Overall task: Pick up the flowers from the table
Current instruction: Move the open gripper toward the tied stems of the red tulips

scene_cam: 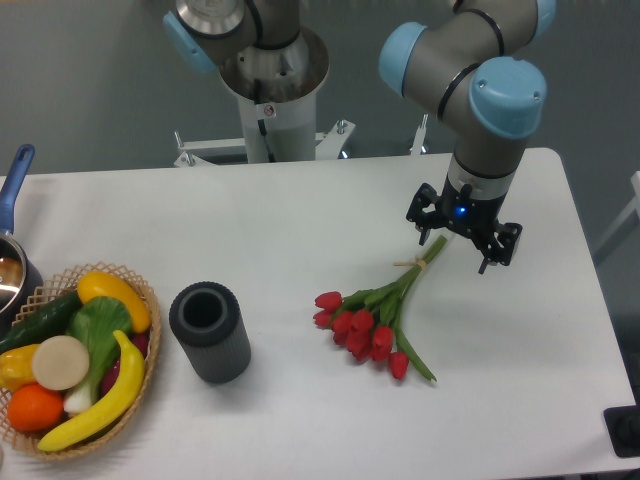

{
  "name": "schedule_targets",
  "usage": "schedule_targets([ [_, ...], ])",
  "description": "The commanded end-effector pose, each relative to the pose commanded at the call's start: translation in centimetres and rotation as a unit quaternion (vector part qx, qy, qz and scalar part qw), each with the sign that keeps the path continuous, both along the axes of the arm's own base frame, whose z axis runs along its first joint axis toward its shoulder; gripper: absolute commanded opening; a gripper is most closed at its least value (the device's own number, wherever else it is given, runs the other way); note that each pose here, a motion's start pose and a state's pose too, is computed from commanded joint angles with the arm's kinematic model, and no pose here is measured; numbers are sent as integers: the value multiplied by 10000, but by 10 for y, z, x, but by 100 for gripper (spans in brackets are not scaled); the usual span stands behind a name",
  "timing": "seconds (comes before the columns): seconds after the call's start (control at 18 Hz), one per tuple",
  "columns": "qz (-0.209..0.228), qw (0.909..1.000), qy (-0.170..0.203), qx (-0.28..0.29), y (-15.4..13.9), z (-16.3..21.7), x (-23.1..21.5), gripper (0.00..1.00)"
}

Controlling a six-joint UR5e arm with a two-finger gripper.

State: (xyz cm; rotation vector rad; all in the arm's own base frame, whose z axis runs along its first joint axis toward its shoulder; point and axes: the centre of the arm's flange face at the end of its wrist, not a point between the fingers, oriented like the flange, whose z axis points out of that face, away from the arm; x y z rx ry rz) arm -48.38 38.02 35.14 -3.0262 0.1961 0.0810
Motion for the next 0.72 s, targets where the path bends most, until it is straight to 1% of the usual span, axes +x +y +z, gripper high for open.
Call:
schedule_targets([
  [0.33,6,10000,-81,-17,3,-8,6,100],
  [0.44,2,9999,-168,-5,5,-20,15,100],
  [0.56,83,9998,-5,178,4,-42,25,100],
  [0.61,274,9990,175,305,1,-56,32,100],
  [0.67,373,9985,220,335,0,-62,33,100],
  [0.72,378,9987,183,291,0,-68,35,100],
])
